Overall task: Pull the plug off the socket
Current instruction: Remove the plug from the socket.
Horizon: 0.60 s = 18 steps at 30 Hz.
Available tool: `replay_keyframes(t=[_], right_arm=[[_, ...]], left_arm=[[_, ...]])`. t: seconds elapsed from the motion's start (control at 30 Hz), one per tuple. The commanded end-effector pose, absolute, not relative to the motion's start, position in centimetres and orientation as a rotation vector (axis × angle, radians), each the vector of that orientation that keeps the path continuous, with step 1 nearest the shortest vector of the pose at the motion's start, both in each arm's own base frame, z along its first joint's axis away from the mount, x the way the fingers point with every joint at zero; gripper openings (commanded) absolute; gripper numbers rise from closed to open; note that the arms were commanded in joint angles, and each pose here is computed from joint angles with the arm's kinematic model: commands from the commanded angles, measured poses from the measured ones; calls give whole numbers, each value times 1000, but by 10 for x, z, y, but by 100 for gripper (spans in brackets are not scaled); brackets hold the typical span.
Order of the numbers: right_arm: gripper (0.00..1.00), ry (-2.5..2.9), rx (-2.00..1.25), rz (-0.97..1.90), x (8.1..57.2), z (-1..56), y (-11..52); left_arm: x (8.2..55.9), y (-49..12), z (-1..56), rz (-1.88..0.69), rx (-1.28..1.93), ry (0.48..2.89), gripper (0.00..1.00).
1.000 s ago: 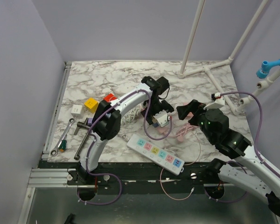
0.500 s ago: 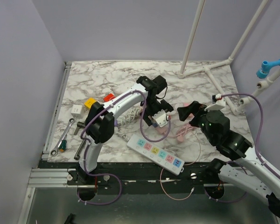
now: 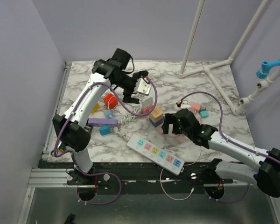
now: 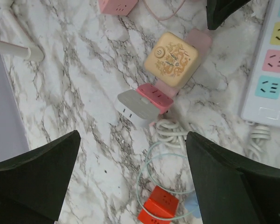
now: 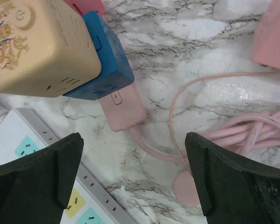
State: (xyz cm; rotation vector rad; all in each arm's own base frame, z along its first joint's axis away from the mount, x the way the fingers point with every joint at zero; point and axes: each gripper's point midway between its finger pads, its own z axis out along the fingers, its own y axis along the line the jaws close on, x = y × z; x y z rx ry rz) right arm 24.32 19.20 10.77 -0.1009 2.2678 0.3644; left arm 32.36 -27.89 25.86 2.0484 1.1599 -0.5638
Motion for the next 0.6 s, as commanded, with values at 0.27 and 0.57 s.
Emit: replay_keyframes(t=[0.27, 0.57], right_arm=[[100, 2016, -375, 479, 259, 109, 236], [100, 1990, -442, 389, 286, 94, 255]], left_arm=[[294, -245, 301, -728, 1733, 1359, 98], [286, -241, 309, -762, 1692, 1365, 98]])
